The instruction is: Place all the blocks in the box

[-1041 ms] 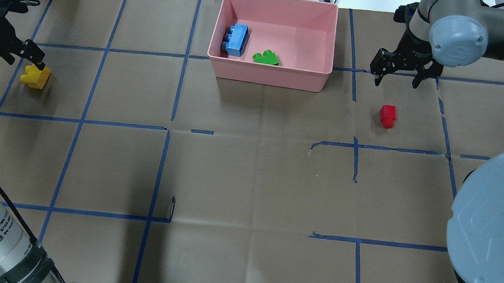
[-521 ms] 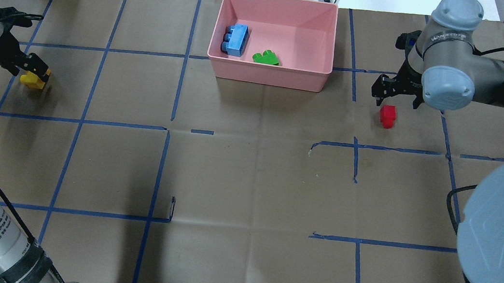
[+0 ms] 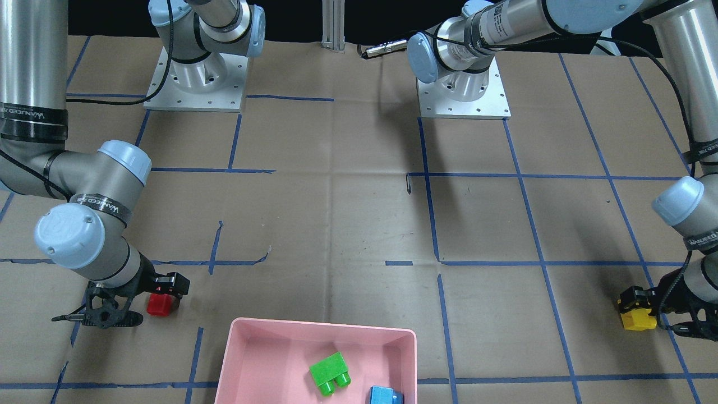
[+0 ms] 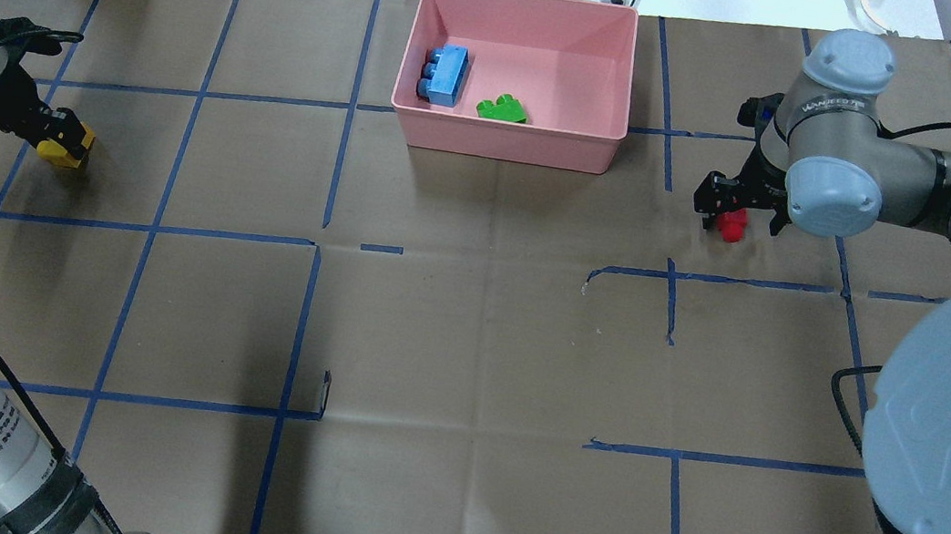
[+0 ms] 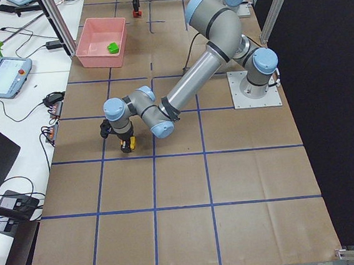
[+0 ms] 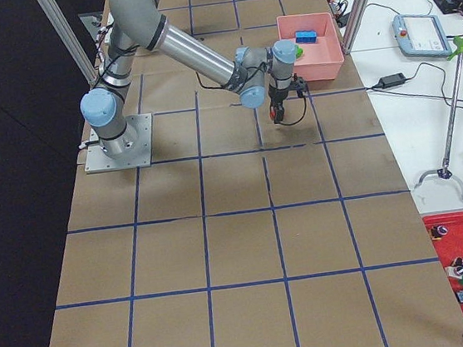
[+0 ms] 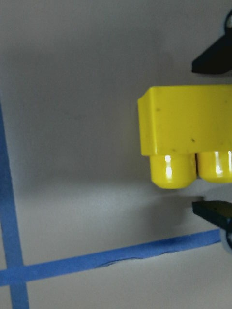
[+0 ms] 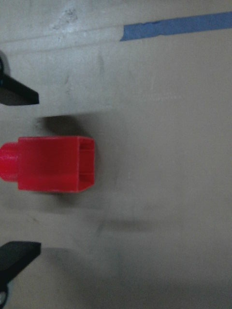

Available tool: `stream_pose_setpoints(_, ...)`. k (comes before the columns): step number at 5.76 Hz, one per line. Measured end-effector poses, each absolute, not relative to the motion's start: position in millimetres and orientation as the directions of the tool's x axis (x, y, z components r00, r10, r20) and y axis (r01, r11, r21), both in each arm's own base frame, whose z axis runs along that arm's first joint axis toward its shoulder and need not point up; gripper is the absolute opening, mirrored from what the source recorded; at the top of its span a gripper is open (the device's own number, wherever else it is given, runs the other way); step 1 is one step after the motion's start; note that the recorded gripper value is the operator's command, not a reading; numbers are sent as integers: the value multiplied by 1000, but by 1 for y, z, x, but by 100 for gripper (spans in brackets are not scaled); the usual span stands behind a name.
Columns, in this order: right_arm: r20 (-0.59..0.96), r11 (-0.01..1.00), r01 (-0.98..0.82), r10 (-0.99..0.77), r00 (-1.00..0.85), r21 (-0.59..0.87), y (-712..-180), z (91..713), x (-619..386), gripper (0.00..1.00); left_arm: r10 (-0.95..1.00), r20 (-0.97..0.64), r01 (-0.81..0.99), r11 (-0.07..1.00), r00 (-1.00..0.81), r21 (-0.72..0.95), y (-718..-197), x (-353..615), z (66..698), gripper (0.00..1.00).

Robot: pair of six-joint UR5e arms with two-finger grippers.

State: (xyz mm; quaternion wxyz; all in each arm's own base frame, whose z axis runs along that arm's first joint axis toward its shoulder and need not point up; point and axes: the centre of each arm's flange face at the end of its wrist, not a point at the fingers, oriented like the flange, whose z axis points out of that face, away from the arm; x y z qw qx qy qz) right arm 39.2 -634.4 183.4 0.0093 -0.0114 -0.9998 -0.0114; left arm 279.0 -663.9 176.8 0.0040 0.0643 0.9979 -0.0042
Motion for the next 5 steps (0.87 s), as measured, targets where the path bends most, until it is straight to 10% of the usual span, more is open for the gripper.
stream_pose_setpoints(5, 20, 996, 68, 69, -997, -60, -646, 188, 40, 84, 183, -112, 198, 970, -977, -139, -705, 227, 341, 28)
